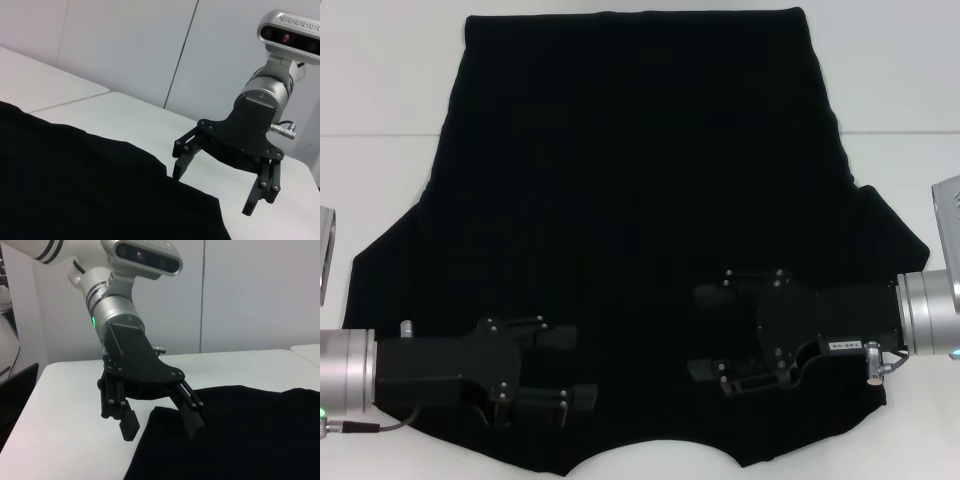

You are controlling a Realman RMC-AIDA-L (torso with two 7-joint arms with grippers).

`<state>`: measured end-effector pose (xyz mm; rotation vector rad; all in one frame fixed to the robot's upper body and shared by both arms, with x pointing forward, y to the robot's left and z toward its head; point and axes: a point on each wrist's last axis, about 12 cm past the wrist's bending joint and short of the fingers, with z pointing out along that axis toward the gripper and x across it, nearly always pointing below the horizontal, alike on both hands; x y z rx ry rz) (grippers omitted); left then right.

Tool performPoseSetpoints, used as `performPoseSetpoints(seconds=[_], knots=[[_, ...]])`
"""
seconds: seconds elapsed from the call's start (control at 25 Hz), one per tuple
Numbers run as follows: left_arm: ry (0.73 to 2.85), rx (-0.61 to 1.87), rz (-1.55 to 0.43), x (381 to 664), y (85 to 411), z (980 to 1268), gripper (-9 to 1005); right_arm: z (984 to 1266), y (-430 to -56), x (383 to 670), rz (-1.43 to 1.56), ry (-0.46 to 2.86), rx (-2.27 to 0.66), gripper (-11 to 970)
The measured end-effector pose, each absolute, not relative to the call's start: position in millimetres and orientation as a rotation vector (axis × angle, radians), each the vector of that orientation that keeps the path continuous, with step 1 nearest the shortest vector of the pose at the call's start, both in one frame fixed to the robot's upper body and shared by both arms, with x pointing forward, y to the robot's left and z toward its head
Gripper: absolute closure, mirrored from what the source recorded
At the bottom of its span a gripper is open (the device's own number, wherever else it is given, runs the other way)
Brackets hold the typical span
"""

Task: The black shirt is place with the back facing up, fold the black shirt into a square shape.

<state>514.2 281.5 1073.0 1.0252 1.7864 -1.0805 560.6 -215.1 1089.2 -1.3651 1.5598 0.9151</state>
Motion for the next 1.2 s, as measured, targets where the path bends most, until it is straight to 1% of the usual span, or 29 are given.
performPoseSetpoints(seconds=[0.64,0.68,0.76,0.88,1.0,1.2], knots=[[1.797,0.986,-1.098,512.2,282.8,1072.1,155,1087.3,-215.3,557.7,0.943,1.573,-1.351,75],[1.803,0.964,-1.1,512.6,283.5,1072.3,155,1087.3,-215.3,557.6,0.953,1.584,-1.339,75],[1.837,0.811,-1.113,516.9,289.2,1074.5,154,1088.3,-215.2,558.2,0.978,1.61,-1.301,75],[1.864,0.672,-1.134,522.2,296.6,1079.6,154,1090.8,-215.6,559.9,1.012,1.648,-1.239,76],[1.893,0.599,-1.136,526.8,306.4,1085.8,154,1092.0,-216.1,560.8,1.029,1.665,-1.204,77],[1.995,0.483,-1.051,535.2,326.5,1094.8,155,1094.1,-213.4,563.1,1.064,1.688,-1.153,76]])
